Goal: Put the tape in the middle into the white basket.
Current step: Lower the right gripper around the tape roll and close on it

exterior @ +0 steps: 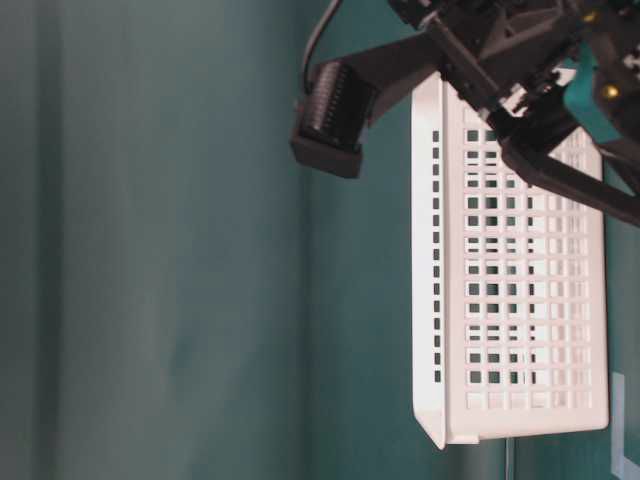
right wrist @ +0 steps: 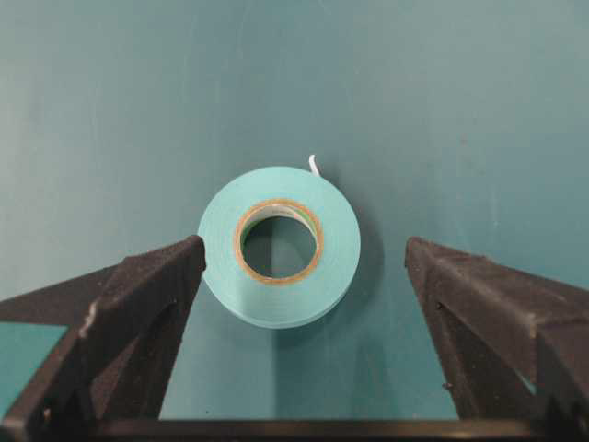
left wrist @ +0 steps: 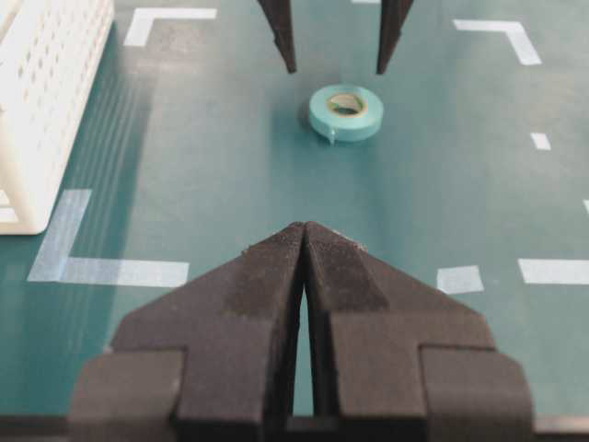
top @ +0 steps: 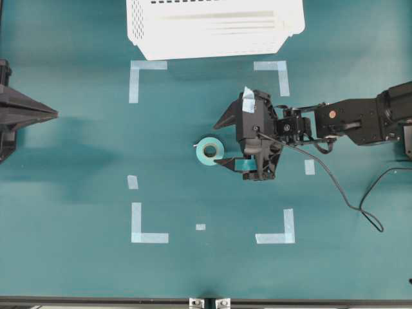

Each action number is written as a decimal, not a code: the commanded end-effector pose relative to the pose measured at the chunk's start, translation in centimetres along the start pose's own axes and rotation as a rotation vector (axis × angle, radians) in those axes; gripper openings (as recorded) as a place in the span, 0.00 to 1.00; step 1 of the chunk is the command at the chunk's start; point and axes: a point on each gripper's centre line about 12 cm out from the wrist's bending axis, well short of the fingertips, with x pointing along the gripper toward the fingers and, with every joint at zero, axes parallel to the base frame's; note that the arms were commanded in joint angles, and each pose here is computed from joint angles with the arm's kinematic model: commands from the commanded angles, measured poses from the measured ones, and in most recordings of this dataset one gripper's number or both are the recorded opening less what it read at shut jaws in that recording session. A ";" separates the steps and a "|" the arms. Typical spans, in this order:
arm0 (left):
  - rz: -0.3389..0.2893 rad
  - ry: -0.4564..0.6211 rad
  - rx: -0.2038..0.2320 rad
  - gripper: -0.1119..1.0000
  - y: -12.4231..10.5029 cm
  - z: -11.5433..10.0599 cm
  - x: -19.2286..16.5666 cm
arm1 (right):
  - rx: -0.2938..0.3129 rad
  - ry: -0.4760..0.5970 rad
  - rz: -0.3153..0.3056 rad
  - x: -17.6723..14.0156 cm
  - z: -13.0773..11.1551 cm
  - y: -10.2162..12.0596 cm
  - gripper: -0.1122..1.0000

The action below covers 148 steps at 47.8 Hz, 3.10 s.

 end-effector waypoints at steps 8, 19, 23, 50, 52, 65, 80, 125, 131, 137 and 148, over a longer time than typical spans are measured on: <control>0.003 -0.012 -0.001 0.00 0.0 0.5 0.0 | -0.001 -0.030 0.013 0.4 1.1 0.6 1.00; 0.004 -0.012 -0.001 0.00 0.0 0.5 0.0 | 0.015 -0.017 0.010 0.9 0.7 0.5 1.00; 0.003 -0.012 -0.001 0.00 0.0 0.5 0.0 | 0.017 -0.011 0.009 1.0 0.5 0.4 1.00; 0.004 -0.012 -0.001 0.00 0.0 0.5 0.0 | 0.018 0.013 0.003 2.5 0.0 0.3 1.00; 0.003 -0.012 -0.001 0.00 0.0 0.5 0.0 | 0.018 0.016 0.003 2.6 0.0 0.3 1.00; 0.003 -0.012 -0.001 0.00 0.0 0.5 0.0 | 0.018 0.012 0.005 2.7 0.2 0.4 1.00; 0.003 -0.011 -0.001 0.00 0.0 0.5 0.0 | 0.018 0.012 0.004 2.9 0.2 0.4 1.00; 0.003 -0.011 -0.001 0.00 0.0 0.5 0.0 | 0.017 0.025 0.000 3.1 0.4 0.4 0.74; 0.004 -0.012 -0.001 0.00 0.0 0.5 0.0 | 0.014 0.013 0.004 2.8 0.8 0.5 0.71; 0.004 -0.012 -0.002 0.00 0.0 0.5 0.0 | 0.014 0.015 0.003 2.6 1.0 0.6 0.71; 0.003 -0.011 -0.002 0.00 0.0 0.5 0.0 | 0.015 0.021 0.001 1.8 1.8 0.7 0.71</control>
